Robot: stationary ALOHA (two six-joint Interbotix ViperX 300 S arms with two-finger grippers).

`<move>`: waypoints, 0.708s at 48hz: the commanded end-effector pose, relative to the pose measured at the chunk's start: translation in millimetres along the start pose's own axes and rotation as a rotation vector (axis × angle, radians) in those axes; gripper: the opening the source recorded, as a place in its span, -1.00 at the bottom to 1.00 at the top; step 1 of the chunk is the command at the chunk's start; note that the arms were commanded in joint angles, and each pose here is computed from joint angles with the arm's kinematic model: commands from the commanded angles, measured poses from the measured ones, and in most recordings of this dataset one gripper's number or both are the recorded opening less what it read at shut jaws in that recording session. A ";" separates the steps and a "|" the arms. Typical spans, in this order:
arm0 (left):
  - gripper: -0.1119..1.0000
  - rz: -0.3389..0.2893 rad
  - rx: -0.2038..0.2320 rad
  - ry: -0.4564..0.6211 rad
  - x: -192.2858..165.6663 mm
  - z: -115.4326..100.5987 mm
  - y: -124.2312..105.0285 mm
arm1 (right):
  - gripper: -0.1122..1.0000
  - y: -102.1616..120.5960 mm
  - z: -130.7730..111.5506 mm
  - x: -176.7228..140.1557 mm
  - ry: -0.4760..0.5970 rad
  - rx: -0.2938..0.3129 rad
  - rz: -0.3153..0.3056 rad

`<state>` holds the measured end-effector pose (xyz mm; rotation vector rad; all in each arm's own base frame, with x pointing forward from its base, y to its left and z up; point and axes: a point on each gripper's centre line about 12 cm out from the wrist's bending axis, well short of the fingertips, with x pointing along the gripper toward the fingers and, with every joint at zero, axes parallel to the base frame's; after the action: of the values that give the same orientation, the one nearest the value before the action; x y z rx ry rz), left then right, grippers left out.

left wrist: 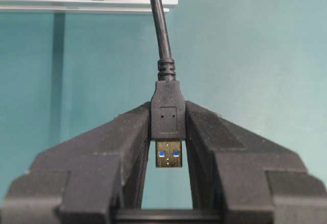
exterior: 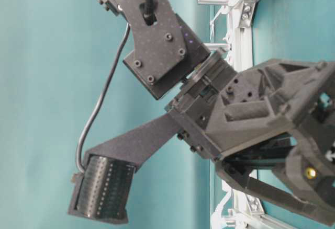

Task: Insert the wire through the string loop located on the left side.
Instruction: 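Pull the plug leftward through the loop with the left gripper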

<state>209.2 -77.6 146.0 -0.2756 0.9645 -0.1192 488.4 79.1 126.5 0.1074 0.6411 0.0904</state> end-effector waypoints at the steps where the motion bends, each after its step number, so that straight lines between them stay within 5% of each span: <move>1: -0.43 -0.004 0.013 -0.006 -0.3 0.4 -1.2 | 0.84 3.8 14.9 -7.8 -0.040 -0.004 0.008; 18: -0.41 0.005 0.003 0.016 0.8 -5.0 1.4 | 0.84 3.8 14.9 -7.8 -0.040 -0.006 0.008; 29: 0.63 0.022 0.009 0.049 0.4 -8.5 4.1 | 0.84 3.8 14.9 -7.8 -0.040 -0.004 0.008; 34: 0.64 0.023 0.016 0.050 0.5 -9.2 4.1 | 0.84 3.8 14.9 -7.8 -0.040 -0.004 0.008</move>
<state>199.6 -74.5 136.3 -0.2596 1.0305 -0.1022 488.4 79.1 126.5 0.1089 0.6412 0.0899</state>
